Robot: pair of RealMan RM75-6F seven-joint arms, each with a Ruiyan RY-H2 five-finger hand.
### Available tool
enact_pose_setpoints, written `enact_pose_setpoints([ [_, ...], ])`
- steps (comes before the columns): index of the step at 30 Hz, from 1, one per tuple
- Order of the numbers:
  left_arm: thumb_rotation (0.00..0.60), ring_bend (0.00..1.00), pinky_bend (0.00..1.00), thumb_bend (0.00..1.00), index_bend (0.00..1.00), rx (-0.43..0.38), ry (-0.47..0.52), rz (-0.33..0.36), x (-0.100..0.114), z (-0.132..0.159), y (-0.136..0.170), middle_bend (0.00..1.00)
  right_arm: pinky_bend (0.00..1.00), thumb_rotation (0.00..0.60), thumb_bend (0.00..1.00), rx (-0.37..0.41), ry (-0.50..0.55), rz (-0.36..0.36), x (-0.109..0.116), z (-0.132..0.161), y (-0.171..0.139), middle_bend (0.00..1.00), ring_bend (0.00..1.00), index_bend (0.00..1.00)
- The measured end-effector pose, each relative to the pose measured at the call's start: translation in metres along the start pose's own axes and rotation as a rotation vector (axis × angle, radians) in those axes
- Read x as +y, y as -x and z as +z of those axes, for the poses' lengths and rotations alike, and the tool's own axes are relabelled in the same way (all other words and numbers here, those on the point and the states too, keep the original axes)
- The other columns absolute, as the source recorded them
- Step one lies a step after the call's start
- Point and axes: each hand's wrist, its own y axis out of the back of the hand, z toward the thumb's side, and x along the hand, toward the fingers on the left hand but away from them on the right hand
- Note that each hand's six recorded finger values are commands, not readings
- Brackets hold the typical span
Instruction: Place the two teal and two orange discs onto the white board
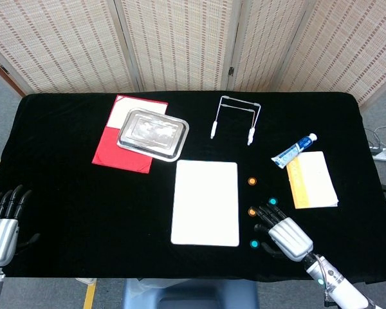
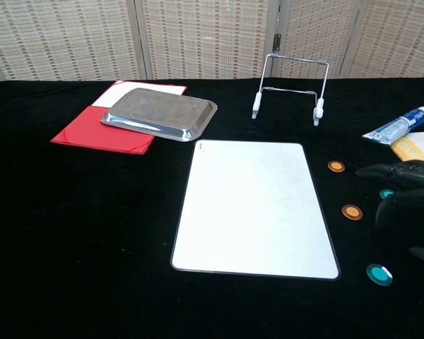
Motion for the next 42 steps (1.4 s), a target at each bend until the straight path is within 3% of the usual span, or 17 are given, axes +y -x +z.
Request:
enact_pose_setpoints([
  [9,0.600,0.00,0.00,0.19,0.00,-0.015,0.015,-0.022,-0.002,0.001,0.002,0.00,0.00,0.600,0.40,0.026,-0.013,0.024,-0.019,0.005,0.006,0.04,0.00,0.40],
  [20,0.600,0.00,0.00,0.19,0.00,-0.019,0.016,-0.025,-0.003,0.000,0.003,0.00,0.00,0.600,0.39,0.071,-0.061,-0.009,-0.026,0.007,0.006,0.07,0.00,0.41],
  [28,0.600,0.00,0.00,0.19,0.00,-0.026,0.021,-0.026,-0.003,0.001,0.003,0.00,0.00,0.600,0.39,0.091,-0.138,0.006,-0.031,0.002,0.006,0.07,0.00,0.41],
  [42,0.600,0.00,0.00,0.19,0.00,-0.031,0.034,-0.035,-0.003,0.002,0.004,0.00,0.00,0.600,0.39,0.105,-0.168,0.007,-0.038,-0.001,0.013,0.08,0.00,0.41],
])
